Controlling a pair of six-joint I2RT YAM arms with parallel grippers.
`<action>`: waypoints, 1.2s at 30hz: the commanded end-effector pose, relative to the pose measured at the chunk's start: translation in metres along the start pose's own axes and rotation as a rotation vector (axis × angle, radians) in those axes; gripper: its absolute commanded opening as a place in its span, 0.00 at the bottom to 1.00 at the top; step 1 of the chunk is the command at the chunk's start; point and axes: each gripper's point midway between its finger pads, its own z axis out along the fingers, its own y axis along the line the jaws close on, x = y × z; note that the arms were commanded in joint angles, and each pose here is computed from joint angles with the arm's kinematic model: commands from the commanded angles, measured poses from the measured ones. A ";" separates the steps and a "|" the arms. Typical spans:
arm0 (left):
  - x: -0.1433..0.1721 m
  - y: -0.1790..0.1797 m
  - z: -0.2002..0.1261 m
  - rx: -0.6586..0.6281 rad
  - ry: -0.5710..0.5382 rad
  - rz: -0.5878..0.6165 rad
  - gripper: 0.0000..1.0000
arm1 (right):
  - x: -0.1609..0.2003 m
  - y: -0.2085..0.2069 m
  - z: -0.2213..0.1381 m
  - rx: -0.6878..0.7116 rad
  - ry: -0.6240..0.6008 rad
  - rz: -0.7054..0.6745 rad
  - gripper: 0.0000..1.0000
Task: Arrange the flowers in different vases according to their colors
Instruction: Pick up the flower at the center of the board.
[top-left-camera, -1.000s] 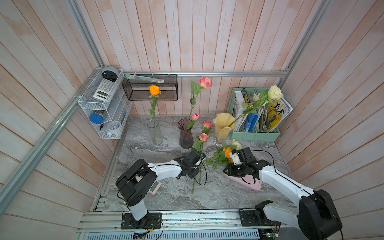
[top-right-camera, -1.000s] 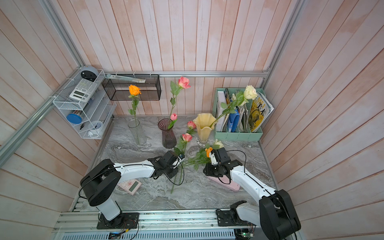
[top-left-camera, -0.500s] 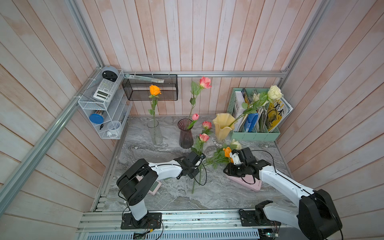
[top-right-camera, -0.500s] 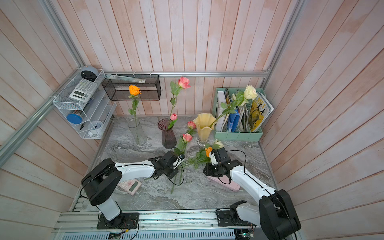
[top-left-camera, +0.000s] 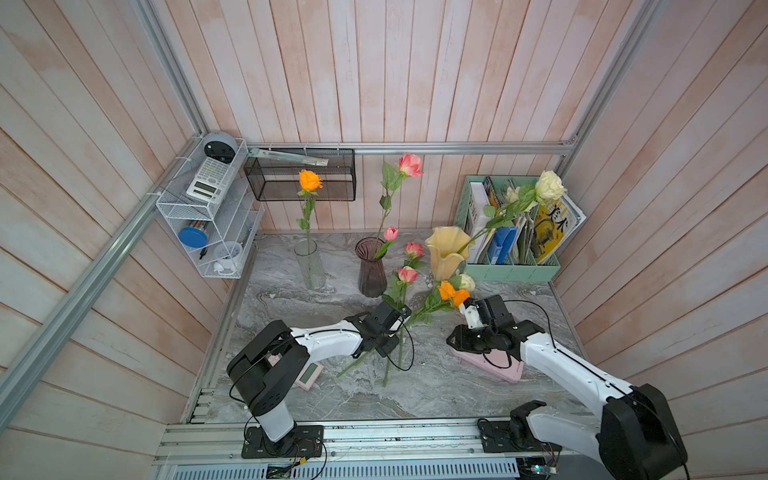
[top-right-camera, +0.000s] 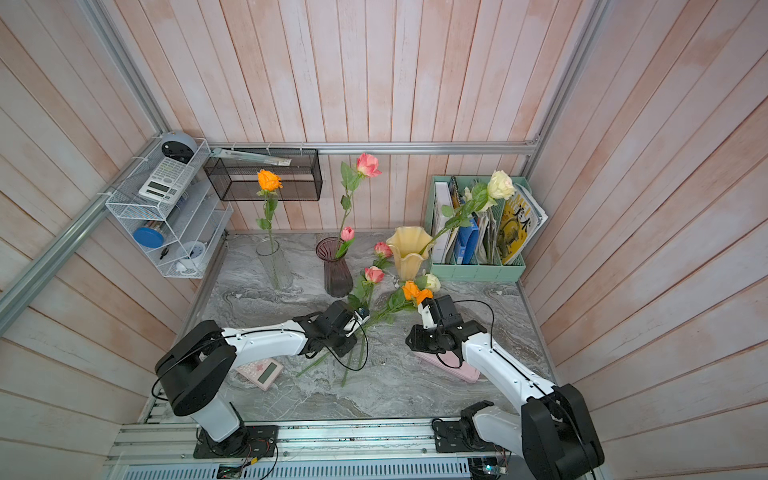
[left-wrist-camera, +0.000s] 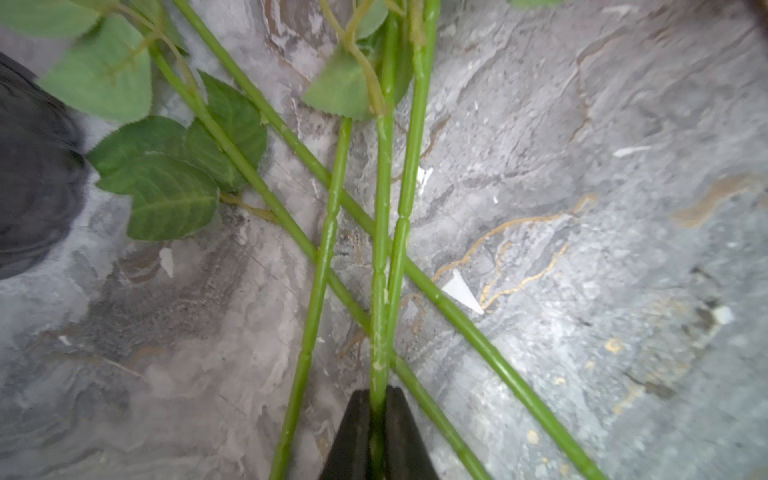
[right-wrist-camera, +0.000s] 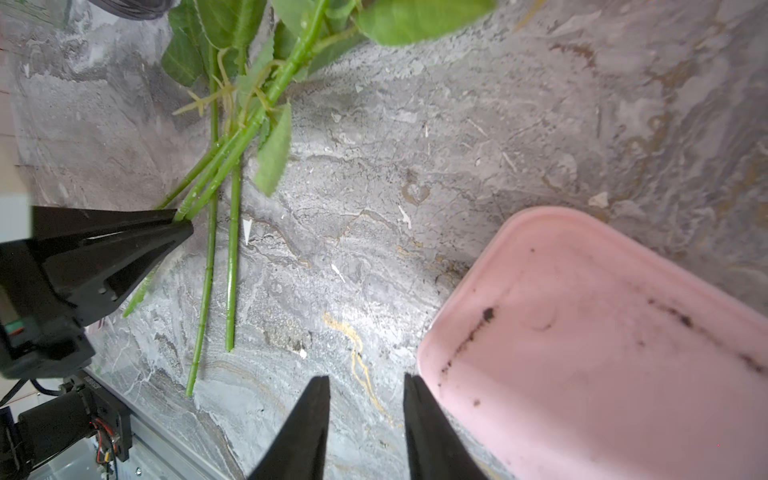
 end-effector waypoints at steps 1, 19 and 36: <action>-0.018 0.000 -0.019 0.002 -0.068 -0.007 0.11 | 0.002 0.001 -0.002 -0.012 0.003 -0.007 0.36; -0.028 -0.005 -0.058 0.035 -0.189 0.005 0.11 | -0.001 0.019 0.000 -0.123 -0.018 -0.006 0.37; -0.072 -0.027 -0.126 0.203 -0.442 -0.071 0.10 | -0.030 0.142 -0.041 -0.605 -0.370 -0.260 0.44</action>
